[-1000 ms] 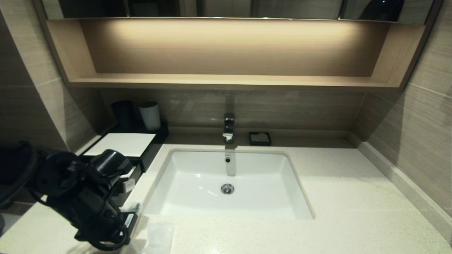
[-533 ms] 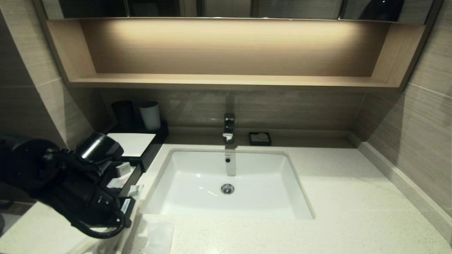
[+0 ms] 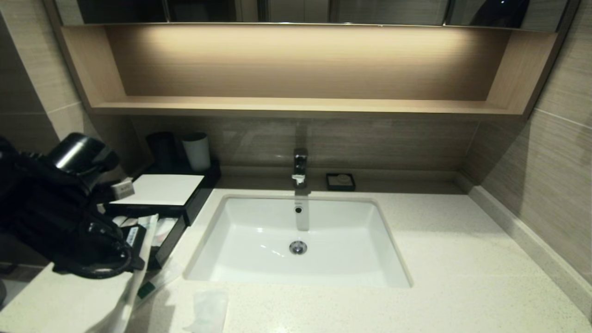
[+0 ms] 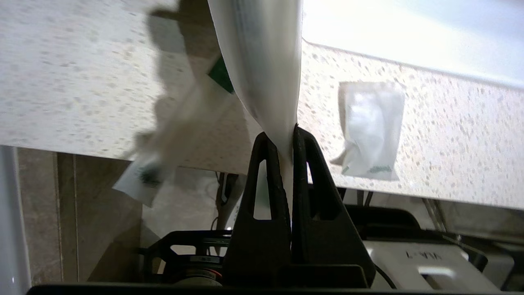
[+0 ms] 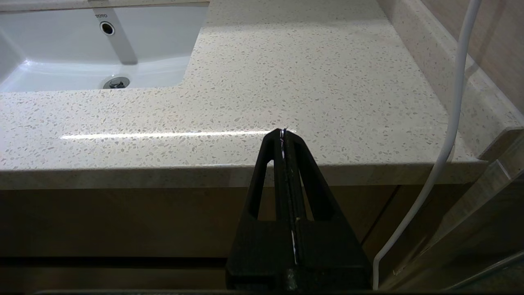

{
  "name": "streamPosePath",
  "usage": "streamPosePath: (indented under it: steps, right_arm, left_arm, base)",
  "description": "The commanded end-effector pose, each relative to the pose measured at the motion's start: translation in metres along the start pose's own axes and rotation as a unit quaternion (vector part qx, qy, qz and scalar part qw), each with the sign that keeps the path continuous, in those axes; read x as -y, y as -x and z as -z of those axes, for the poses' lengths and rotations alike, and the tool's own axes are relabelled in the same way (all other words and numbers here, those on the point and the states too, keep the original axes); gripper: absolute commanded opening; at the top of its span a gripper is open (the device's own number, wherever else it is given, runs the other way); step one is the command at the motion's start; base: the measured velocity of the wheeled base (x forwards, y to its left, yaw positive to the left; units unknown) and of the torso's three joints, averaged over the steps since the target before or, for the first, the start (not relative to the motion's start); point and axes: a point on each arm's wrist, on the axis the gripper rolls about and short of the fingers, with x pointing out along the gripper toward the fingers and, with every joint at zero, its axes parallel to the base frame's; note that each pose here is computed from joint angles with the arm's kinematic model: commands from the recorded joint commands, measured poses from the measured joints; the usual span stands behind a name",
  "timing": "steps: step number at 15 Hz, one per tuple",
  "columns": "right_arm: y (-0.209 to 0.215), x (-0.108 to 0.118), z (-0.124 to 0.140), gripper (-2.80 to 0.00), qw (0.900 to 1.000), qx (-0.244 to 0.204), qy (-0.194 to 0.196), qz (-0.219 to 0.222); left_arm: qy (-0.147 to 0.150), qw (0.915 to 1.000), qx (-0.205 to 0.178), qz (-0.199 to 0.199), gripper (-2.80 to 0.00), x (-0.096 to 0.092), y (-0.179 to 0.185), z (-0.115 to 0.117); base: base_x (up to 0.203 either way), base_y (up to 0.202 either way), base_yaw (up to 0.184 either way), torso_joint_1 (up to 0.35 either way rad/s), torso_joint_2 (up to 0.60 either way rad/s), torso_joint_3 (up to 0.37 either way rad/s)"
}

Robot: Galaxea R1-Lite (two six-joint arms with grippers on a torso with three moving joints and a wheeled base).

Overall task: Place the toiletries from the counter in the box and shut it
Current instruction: Place the bathroom toiletry into the drawer

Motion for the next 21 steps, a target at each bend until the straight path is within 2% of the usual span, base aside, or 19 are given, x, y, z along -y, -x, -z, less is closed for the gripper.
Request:
streamPosePath:
  steps: [1, 4, 8, 16, 21]
  right_arm:
    - [0.000, 0.000, 0.000, -2.80, 1.000, -0.001, 0.000, 0.000]
    - [0.000, 0.000, 0.000, -2.80, 1.000, -0.001, 0.000, 0.000]
    - [0.000, 0.000, 0.000, -2.80, 1.000, -0.001, 0.000, 0.000]
    - [0.000, 0.000, 0.000, -2.80, 1.000, -0.001, 0.000, 0.000]
    - [0.000, 0.000, 0.000, -2.80, 1.000, -0.001, 0.000, 0.000]
  left_arm:
    - [0.034, 0.9985, 0.024, -0.034, -2.80, -0.015, 0.012, -0.012]
    - [0.075, 0.9950, 0.025, -0.061, -2.80, -0.038, 0.019, -0.018]
    - [0.094, 0.9928, 0.007, -0.074, -2.80, -0.052, 0.009, -0.022]
    - [0.091, 0.9928, -0.008, -0.077, -2.80, -0.058, -0.015, -0.058]
    - [0.092, 0.9901, -0.056, -0.089, -2.80, -0.066, -0.006, -0.060]
  base:
    - [0.000, 0.000, 0.000, 0.000, 0.00, 0.000]
    - [0.000, 0.000, 0.000, 0.000, 0.00, 0.000]
    - [0.000, 0.000, 0.000, 0.000, 0.00, 0.000]
    - [0.000, 0.000, 0.000, 0.000, 0.00, 0.000]
    - [0.000, 0.000, 0.000, 0.000, 0.00, 0.000]
